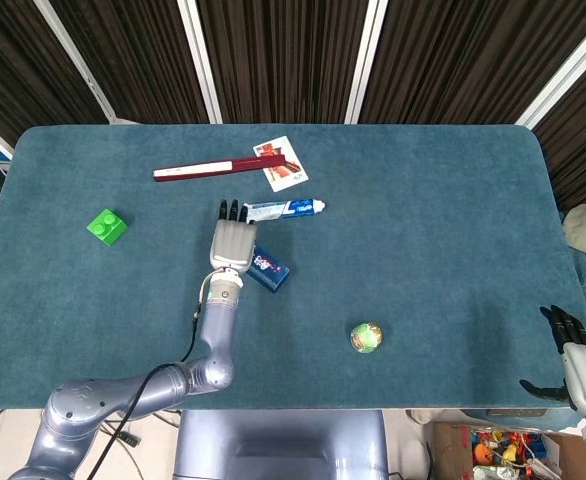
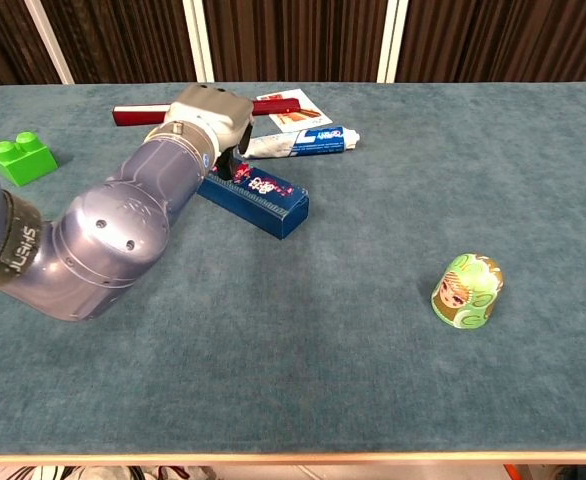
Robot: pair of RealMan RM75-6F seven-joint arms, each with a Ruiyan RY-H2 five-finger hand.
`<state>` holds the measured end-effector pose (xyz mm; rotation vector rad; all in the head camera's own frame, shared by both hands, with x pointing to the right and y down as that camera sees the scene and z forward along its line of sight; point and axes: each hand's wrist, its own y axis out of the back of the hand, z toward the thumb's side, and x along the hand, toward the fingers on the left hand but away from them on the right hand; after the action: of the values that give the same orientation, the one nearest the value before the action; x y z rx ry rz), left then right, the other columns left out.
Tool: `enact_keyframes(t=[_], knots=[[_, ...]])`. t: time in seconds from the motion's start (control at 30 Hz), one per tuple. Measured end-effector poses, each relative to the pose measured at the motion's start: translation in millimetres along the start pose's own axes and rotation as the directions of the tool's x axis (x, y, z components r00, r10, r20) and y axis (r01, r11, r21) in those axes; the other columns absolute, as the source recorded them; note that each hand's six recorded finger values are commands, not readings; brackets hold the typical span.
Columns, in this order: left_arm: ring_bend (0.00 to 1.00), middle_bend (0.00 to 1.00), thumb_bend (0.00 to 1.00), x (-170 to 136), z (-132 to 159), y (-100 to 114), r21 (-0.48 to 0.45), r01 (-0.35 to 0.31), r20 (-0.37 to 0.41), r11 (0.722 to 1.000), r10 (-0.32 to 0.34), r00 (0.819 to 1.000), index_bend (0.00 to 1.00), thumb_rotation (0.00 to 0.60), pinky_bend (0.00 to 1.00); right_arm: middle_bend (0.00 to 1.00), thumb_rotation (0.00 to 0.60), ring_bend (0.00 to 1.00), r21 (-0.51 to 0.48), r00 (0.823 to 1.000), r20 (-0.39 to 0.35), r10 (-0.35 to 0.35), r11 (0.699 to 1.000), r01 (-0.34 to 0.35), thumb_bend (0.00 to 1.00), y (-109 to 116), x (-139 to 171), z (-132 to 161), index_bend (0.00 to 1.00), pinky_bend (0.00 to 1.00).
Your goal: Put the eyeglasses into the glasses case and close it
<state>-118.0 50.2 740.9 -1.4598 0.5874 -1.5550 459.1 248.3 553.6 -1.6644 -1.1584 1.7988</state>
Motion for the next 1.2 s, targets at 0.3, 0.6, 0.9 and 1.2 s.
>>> enact_keyframes(t=[0.3,0.6,0.9,1.2], knots=[[0.02,0.13,0.44,1.1,0.7,-1.3,0.009,0.002,-0.006,1.000,-0.002,1.000,0.15,0.600,0.05,0.00,0.600,0.00,-0.004,1.000,0.000,0.004,1.000,-0.004,0.09,0.0,-0.1,-0.2,0.00,0.17],[0.00,0.07,0.42,-4.8,-3.0,13.7,-0.003,-0.046,0.030,0.999,0.046,0.999,0.10,0.600,0.02,0.00,0.600,0.00,0.001,1.000,-0.001,0.001,1.000,-0.001,0.09,0.5,-0.3,-0.3,0.00,0.17],[0.00,0.02,0.39,-42.6,-39.9,32.1,-0.073,-0.071,0.081,0.995,0.077,0.994,0.09,0.600,0.01,0.00,0.600,0.00,0.003,1.000,-0.007,-0.012,1.000,0.012,0.09,1.8,-0.1,1.0,0.00,0.17],[0.00,0.01,0.38,-126.9,-146.7,44.0,-0.140,-0.050,0.063,0.989,0.060,0.996,0.09,0.600,0.01,0.00,0.600,0.00,0.023,0.999,-0.029,-0.042,0.999,0.043,0.09,4.2,0.4,4.6,0.00,0.17]])
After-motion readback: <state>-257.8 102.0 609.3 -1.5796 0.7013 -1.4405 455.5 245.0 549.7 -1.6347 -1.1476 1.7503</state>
